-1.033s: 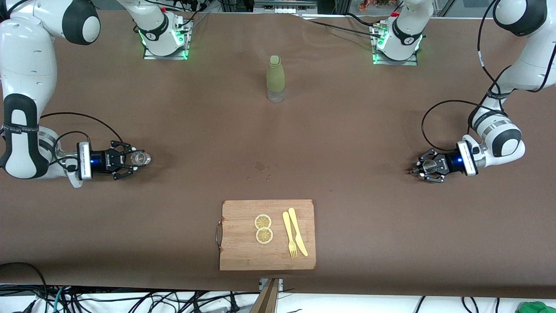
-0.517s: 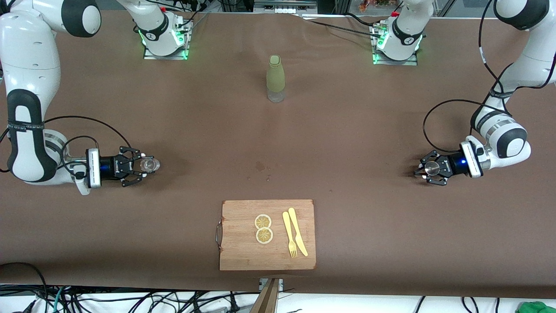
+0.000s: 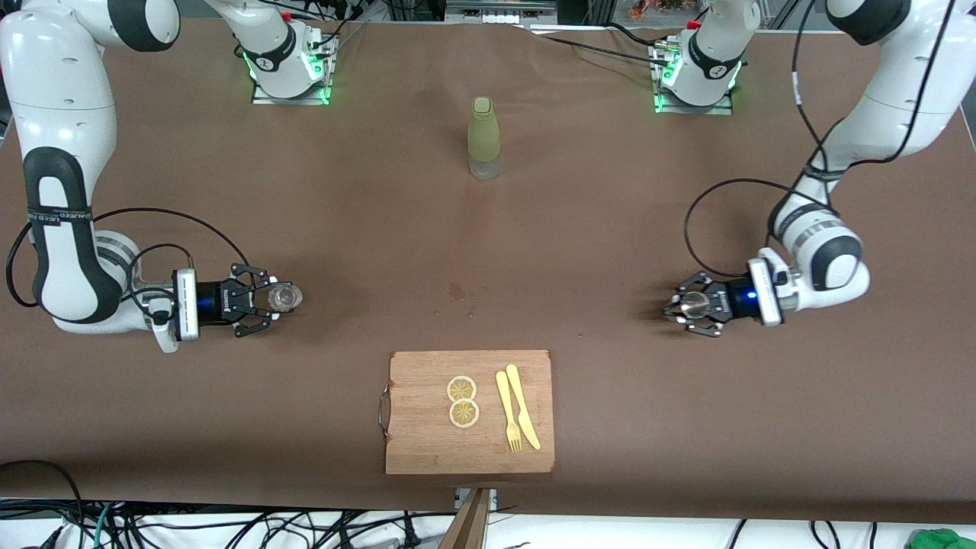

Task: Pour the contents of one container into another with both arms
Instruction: 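Lift the beaker with the right gripper while the left gripper brings the jigger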

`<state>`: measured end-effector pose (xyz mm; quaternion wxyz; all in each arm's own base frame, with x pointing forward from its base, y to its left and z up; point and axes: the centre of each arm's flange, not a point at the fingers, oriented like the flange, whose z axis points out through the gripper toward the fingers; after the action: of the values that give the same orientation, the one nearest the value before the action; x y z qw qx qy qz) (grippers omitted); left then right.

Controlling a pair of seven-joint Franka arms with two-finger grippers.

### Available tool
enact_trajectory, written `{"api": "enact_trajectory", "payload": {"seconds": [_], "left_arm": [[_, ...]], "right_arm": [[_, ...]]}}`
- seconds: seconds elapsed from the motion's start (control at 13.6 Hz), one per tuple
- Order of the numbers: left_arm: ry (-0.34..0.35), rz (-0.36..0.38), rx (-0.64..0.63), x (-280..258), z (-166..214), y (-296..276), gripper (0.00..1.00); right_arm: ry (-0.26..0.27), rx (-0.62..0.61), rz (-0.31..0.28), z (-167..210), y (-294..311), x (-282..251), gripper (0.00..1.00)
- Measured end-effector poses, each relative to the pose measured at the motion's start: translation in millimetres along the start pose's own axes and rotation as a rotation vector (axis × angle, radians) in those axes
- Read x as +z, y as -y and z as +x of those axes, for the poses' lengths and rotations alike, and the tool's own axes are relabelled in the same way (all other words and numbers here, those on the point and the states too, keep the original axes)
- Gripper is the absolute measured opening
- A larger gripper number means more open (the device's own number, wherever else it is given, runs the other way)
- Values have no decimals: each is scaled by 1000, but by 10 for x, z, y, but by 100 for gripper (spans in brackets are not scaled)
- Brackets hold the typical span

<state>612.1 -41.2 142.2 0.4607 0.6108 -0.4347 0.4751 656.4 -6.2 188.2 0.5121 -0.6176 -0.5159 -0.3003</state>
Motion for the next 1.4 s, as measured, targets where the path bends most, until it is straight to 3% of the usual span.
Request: {"api": "enact_trajectory", "payload": {"seconds": [0.44,0.66,1.4], "left_arm": [[-14,16,-62,1415,89,-397,9],[-4,12,-86,1923,91,-658,9],[15,6,-72,2849,69,-1321,9]], "right_arm": [[8,22,-31,356,-119,457,49],[20,24,-74,513,-182,716,49],[94,42,-215,995,91,1418,49]]}}
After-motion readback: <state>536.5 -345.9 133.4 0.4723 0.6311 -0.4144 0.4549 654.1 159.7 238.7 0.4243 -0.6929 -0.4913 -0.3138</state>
